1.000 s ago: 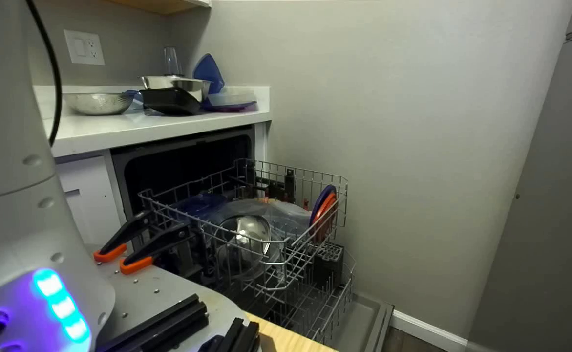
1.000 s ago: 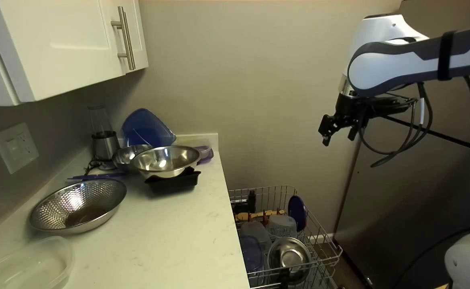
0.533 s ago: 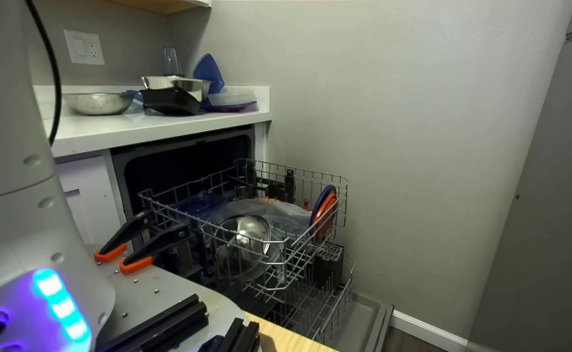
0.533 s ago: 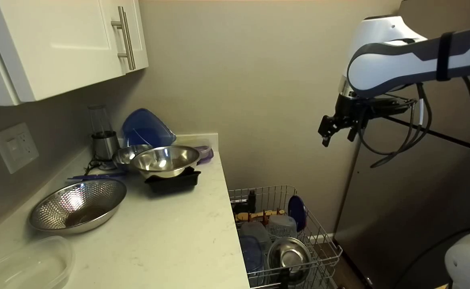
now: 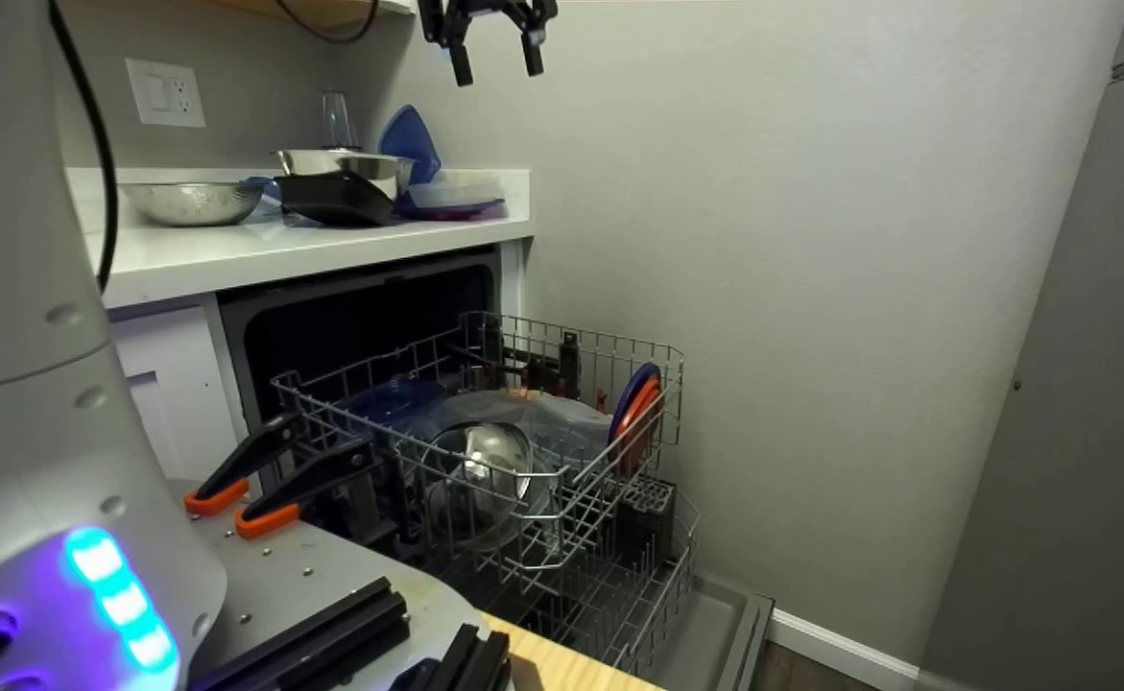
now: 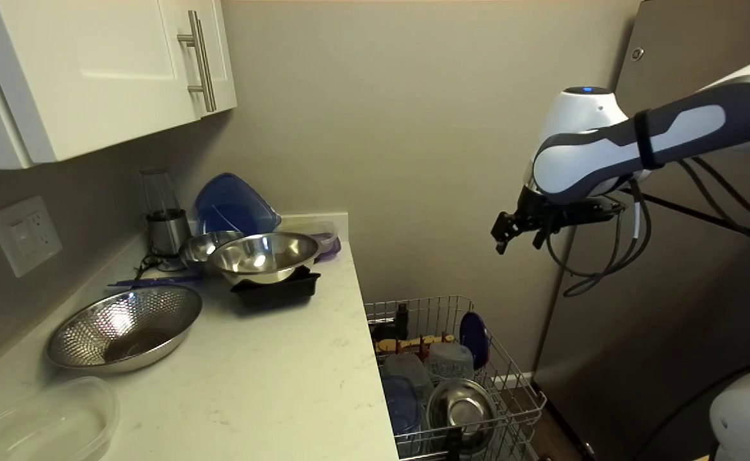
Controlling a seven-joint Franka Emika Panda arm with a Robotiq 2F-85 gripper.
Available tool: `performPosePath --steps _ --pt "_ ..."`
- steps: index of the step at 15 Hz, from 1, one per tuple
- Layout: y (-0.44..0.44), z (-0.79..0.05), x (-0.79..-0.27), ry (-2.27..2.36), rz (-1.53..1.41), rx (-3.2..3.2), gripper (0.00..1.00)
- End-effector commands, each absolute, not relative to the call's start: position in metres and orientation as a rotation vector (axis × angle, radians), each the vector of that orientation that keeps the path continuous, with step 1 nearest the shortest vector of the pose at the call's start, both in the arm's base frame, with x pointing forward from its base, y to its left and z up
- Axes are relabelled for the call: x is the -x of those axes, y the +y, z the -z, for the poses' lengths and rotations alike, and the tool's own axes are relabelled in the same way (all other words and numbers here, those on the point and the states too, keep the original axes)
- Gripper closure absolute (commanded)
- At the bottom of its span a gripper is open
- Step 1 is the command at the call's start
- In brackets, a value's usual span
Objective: Remove one blue lid from the dishwasher
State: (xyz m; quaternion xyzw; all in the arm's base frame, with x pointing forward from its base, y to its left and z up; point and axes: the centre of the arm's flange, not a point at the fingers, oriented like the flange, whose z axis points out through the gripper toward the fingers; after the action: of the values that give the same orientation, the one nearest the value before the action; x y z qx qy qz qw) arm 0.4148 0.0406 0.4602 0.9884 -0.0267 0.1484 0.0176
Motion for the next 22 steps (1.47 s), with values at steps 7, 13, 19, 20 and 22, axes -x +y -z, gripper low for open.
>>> performPosePath --steps 7,13,19,20,22 --pt "0.085 -0.332 -0.47 0.001 -0.434 -3.292 0.0" --pt "0.112 -0.262 -0.49 -0.016 -0.351 -3.402 0.0" --pt "0.12 -0.233 -0.515 -0.024 -0.42 -3.401 0.0" --pt "0.122 -0.23 -0.518 -0.028 -0.428 -3.402 0.0" --pt "0.125 -0.23 -0.521 -0.017 -0.423 -3.429 0.0"
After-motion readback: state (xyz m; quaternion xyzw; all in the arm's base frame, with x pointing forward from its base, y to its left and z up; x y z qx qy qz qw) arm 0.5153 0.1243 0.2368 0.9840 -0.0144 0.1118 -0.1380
